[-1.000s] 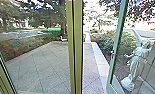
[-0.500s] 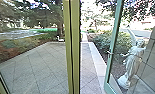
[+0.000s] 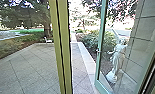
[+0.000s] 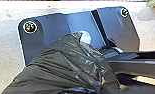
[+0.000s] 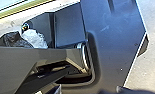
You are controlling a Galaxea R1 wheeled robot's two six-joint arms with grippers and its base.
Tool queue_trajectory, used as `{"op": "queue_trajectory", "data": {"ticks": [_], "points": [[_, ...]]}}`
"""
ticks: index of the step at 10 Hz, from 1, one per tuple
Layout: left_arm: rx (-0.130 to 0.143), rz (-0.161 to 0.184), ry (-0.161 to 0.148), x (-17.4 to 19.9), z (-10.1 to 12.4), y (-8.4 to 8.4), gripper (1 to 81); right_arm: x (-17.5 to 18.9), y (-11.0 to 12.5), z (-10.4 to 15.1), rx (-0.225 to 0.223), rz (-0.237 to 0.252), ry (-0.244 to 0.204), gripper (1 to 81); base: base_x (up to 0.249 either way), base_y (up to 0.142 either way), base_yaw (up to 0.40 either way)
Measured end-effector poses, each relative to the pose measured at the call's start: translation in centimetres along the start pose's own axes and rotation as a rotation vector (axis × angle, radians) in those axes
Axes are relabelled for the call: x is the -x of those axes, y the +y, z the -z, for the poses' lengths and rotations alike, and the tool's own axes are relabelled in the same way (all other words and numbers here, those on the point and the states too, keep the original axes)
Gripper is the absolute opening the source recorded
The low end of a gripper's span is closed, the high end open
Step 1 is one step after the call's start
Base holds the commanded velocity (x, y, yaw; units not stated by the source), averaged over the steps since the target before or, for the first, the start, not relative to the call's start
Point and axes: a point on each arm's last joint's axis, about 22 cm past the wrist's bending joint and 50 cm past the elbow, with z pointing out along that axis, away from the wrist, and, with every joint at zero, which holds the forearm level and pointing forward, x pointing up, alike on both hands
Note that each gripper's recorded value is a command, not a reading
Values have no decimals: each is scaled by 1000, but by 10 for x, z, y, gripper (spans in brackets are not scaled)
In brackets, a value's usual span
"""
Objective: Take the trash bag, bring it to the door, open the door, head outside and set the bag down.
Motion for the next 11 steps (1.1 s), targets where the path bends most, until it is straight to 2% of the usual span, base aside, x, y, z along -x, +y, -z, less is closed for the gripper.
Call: {"op": "queue_trajectory", "data": {"ticks": [2, 5, 11], "points": [[0, -1, 3, -3, 0, 0, 10, 0, 0, 0, 0, -1, 0, 811, 0, 0, -329], [0, -1, 6, -3, 0, 0, 10, 0, 0, 0, 0, 0, -1, 811, 0, 0, -147], [0, -1, 6, -3, 0, 0, 10, 0, 0, 0, 0, 0, 0, 811, 0, -11, 0]]}}
